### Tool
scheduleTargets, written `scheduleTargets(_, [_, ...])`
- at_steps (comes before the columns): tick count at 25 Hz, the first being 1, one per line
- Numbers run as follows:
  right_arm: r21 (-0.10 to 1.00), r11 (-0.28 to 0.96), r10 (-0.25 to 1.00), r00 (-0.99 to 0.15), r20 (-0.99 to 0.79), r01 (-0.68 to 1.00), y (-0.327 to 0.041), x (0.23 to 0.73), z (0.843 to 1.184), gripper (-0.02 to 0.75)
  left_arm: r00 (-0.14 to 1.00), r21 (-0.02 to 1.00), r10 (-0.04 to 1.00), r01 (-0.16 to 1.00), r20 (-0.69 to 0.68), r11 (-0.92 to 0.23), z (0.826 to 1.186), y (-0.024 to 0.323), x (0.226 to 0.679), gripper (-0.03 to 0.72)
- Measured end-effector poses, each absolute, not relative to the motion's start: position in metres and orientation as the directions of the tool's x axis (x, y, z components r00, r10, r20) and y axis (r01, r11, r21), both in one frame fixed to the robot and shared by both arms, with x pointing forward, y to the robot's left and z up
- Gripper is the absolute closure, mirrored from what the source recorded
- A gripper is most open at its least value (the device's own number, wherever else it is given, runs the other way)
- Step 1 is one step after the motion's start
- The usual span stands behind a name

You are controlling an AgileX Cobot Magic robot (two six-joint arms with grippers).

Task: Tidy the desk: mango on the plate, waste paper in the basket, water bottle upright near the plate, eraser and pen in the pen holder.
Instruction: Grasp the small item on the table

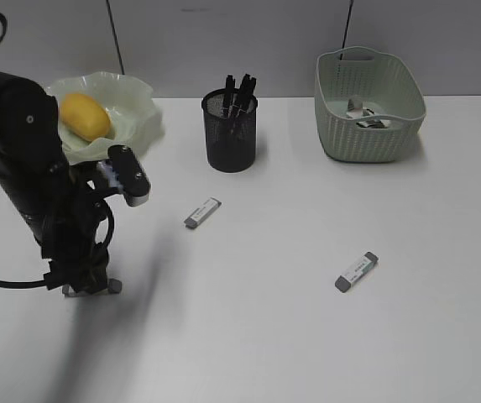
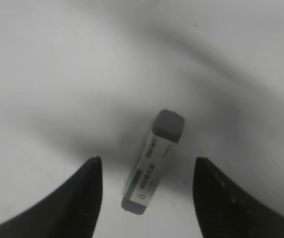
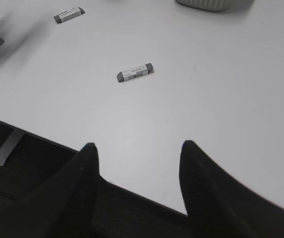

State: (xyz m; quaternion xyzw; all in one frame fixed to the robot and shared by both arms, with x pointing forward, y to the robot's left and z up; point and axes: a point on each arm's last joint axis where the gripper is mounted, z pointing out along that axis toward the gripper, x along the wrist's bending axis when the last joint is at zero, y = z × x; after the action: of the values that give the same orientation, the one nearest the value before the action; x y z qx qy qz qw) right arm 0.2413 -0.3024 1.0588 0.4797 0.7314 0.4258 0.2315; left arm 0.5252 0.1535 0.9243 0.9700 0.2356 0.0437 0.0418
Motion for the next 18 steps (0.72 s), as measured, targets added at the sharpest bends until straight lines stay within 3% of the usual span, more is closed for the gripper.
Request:
scheduleTargets(6, [0.845,0.177,0.899,-0.433,0.07,0.505,-0.302,0.241,1.059,0.322,0.909,0.037,0.414,0.413,0.051,-0.91,0.909,0.153,0.531,0.243])
scheduleTargets(18, [0.845,0.177,0.899,-0.432,0.069,0.504,-0.302,0.241,1.059,0.322,0.926,0.021,0.372,0.372,0.065,-0.928,0.892,0.152,0.537,0.273])
